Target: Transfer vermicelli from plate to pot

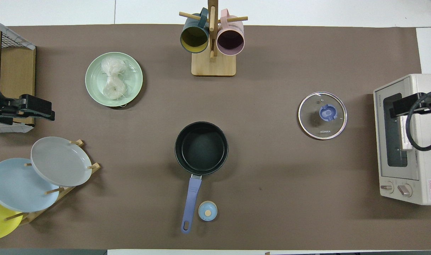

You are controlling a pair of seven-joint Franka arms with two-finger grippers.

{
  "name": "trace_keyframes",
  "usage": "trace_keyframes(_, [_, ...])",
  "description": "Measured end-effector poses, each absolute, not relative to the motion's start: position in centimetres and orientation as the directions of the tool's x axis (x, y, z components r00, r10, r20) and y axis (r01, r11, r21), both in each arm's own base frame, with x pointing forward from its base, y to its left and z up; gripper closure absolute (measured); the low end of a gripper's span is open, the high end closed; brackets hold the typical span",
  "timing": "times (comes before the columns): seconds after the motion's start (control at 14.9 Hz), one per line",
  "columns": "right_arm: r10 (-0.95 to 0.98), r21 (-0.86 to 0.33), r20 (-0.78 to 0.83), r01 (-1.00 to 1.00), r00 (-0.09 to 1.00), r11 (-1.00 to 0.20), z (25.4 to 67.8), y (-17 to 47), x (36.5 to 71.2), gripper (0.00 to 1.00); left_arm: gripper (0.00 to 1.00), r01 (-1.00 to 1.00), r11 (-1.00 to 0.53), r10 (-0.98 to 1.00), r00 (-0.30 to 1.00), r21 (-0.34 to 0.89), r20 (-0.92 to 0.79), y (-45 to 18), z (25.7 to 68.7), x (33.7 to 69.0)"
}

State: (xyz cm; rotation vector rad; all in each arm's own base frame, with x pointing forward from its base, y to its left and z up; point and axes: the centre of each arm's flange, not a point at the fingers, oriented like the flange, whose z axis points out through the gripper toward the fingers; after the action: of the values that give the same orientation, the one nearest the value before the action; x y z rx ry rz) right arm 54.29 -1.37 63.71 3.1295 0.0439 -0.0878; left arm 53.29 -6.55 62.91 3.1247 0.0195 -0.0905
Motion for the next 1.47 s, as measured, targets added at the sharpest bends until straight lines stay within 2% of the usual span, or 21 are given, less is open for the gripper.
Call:
trace_keyframes(1.14, [0.019, 0.005, -0.074, 0.019, 0.997, -1.0, 63.7, -1.8, 53.9, 0.0, 0.0, 0.007, -0.999, 0.006, 1.0, 0.049, -0.022, -7.0, 63.0, 53.9])
trace_keyframes(1.47, [0.034, 0.001, -0.093, 0.035, 0.995, -0.999, 62.9, -1.0, 53.6, 0.0, 0.0, 0.008, -0.998, 0.005, 0.999, 0.056, -0.049, -7.3, 59.5, 56.3])
